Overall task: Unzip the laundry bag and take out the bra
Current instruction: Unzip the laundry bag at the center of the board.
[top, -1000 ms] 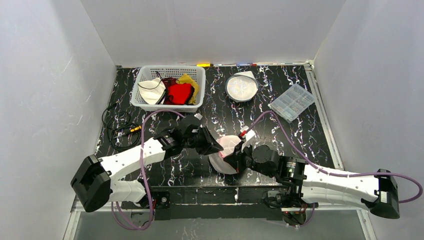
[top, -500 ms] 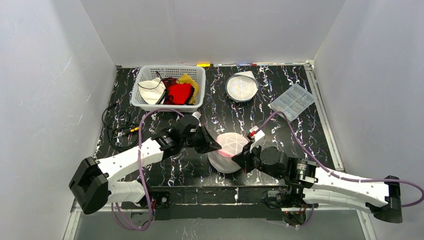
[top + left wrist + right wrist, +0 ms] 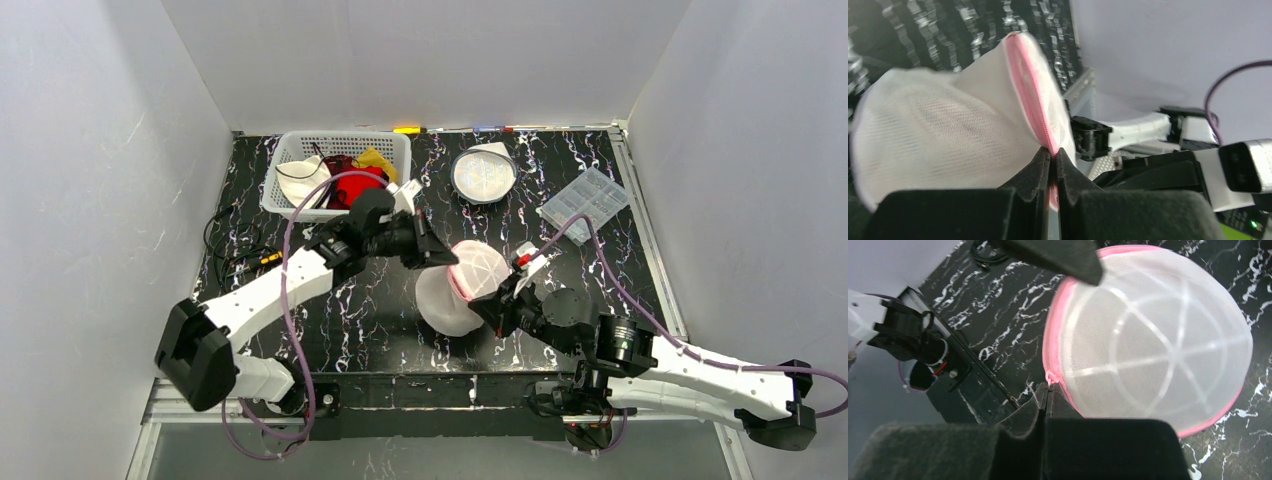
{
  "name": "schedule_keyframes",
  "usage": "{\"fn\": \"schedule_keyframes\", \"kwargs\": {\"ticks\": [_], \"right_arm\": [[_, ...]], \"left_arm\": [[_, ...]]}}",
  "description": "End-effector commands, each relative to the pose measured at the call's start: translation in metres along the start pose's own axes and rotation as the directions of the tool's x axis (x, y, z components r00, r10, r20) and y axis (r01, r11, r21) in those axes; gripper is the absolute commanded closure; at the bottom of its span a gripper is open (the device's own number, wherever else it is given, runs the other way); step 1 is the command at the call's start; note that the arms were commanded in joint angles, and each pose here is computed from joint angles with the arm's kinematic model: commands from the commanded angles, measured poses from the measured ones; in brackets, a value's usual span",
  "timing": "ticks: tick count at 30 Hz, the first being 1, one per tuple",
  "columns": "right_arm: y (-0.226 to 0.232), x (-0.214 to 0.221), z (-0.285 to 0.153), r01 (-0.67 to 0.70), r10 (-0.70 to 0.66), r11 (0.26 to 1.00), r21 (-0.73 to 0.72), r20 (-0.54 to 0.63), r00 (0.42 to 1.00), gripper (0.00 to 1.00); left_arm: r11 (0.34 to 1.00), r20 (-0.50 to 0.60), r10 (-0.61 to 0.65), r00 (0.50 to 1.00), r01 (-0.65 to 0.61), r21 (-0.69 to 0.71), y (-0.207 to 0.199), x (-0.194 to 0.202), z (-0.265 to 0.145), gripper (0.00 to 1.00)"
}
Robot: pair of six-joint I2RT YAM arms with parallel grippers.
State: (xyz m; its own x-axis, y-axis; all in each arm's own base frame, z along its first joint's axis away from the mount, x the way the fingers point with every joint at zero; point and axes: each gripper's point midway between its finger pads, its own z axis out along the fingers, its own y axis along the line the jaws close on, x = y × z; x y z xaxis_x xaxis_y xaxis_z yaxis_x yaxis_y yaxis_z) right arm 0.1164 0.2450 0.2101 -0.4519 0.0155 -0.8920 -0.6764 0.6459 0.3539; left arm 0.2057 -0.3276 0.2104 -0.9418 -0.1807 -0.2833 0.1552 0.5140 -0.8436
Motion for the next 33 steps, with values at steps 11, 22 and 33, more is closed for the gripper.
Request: {"fn": "schedule_keyframes", "kwargs": {"ticks": [11,22,33], "right_arm": [[0.017,-0.011,0.001,-0.053,0.058,0.995,-0.082,0.061,0.996,0.99],[0.013,0.018,0.019,-0.065,0.065,0.996,-0.064,-0.009,0.998,0.99],[0.017,0.018,0.023,-0.049,0.048,0.996,-0.071,-0.015,0.999,0.99]], "left_arm": [[0.994,-0.075,0.105,0.992,-0.101,0.053,0.012,0.004,0.022,1.00],[0.994,0.019,0.044,0.999,-0.042,-0.105,0.056,0.018,-0.006,0.48],[0.973,0.099,-0.125,0.987,0.142,-0.183,0.050,0.043,-0.041,0.22]]}}
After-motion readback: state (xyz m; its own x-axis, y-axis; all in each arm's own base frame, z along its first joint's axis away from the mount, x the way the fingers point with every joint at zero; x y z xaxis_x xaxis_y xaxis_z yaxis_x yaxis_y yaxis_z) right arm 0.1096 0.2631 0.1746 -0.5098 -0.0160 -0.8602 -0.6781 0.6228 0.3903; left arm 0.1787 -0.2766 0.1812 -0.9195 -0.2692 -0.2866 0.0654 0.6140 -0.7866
